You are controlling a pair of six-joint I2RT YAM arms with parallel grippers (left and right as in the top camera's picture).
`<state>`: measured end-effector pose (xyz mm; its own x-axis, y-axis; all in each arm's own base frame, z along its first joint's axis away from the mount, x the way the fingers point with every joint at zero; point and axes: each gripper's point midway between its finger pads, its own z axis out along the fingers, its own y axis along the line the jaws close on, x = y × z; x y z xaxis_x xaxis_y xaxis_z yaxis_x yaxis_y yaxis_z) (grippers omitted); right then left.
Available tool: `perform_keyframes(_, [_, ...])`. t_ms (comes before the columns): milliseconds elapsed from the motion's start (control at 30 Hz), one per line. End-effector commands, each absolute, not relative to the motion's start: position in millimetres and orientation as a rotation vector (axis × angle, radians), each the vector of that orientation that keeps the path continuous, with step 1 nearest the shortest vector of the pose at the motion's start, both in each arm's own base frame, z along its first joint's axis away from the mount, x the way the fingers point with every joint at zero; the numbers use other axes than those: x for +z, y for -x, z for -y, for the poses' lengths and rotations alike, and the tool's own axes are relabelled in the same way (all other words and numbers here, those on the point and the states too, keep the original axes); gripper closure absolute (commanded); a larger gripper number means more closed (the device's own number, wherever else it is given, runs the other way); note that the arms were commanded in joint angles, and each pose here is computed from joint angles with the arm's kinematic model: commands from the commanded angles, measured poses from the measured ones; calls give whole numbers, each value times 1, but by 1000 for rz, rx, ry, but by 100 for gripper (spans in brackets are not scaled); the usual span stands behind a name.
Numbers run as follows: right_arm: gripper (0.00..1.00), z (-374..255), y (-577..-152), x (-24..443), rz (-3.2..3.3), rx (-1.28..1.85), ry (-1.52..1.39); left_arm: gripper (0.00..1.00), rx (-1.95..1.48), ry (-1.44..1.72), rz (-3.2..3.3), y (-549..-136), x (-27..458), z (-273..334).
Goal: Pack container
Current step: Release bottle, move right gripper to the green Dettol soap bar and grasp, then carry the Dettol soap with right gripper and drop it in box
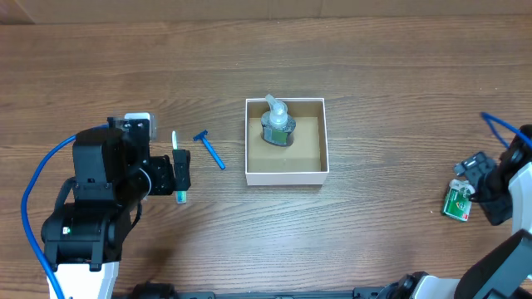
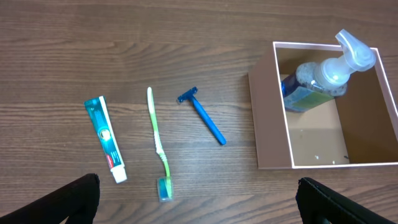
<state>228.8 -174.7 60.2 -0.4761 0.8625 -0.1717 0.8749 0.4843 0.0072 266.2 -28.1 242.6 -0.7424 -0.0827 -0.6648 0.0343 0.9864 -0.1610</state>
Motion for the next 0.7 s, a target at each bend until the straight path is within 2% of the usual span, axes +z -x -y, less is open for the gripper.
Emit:
perform_keyframes(0, [0,173,-228,38,-2666,-109,-1421,0,-199,23,-2370,-270,253,27])
perform_keyframes(467, [1,165,-220,-18,-2824,-62,-1478,0,-199,23,-2370,-270,253,26])
perform_keyframes(500, [2,165,-221,-18,-2821,-62,-1477,0,-199,23,-2370,-270,253,26])
perform_keyframes(667, [24,160,-228,-19,-2805,14,-1470,0,-199,23,-2370,-270,252,26])
